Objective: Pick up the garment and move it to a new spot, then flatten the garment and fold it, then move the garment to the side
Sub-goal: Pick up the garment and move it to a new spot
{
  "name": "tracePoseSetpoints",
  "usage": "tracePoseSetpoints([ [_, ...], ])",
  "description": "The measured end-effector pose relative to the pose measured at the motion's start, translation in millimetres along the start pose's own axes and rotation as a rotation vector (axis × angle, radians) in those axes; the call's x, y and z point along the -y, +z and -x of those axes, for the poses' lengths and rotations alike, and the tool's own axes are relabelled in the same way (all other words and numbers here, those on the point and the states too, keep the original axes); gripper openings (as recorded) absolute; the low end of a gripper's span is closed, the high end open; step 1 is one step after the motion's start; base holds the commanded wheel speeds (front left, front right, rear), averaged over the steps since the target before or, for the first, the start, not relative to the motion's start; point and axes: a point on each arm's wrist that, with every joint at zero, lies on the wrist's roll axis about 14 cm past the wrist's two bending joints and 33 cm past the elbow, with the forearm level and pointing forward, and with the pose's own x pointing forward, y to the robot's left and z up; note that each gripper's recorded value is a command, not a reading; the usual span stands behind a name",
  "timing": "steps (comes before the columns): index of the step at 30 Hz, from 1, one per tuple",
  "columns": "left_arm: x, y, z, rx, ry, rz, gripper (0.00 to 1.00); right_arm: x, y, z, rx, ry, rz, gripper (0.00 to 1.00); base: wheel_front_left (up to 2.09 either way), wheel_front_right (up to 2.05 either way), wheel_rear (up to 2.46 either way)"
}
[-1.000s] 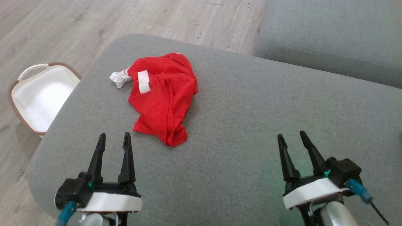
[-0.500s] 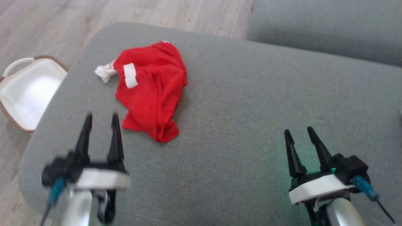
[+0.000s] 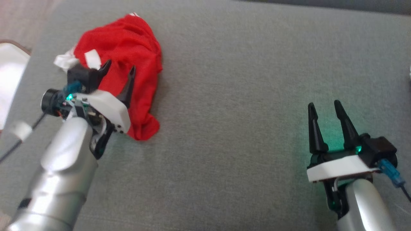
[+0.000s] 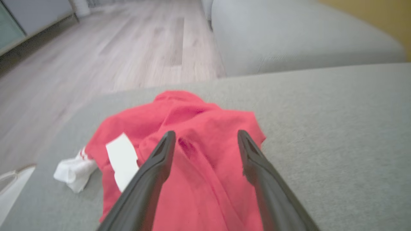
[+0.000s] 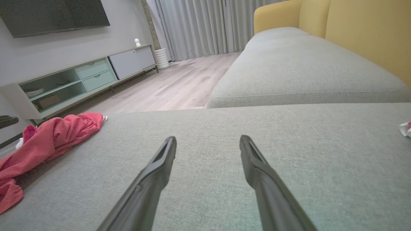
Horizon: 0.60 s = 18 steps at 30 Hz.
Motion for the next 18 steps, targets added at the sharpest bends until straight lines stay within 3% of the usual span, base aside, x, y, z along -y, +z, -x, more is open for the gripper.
tracePoseSetpoints([
  [9,17.5,-65.9,-29.8,-0.326,-0.074,0.052,1.0,26.3,-4.3,-8.1,0.003,-0.061,-0.009,1.0,0.0,0.0,0.0],
  [10,22.2,-71.2,-30.8,-0.343,-0.088,0.057,0.34,29.6,-4.6,-7.6,0.003,-0.07,-0.009,1.0,0.0,0.0,0.0],
  [11,25.1,-74.1,-32.0,-0.35,-0.095,0.07,0.0,32.4,-5.3,-6.7,0.001,-0.078,-0.009,1.0,0.0,0.0,0.0],
  [15,22.3,-60.9,-36.8,-0.255,-0.093,0.096,0.0,38.3,-4.1,-4.3,0.004,-0.096,-0.006,1.0,0.0,0.0,0.0],
  [18,5.7,-20.1,-39.3,-0.069,-0.062,0.093,0.0,38.4,3.8,-2.9,0.022,-0.099,0.0,1.0,0.0,0.0,0.0],
])
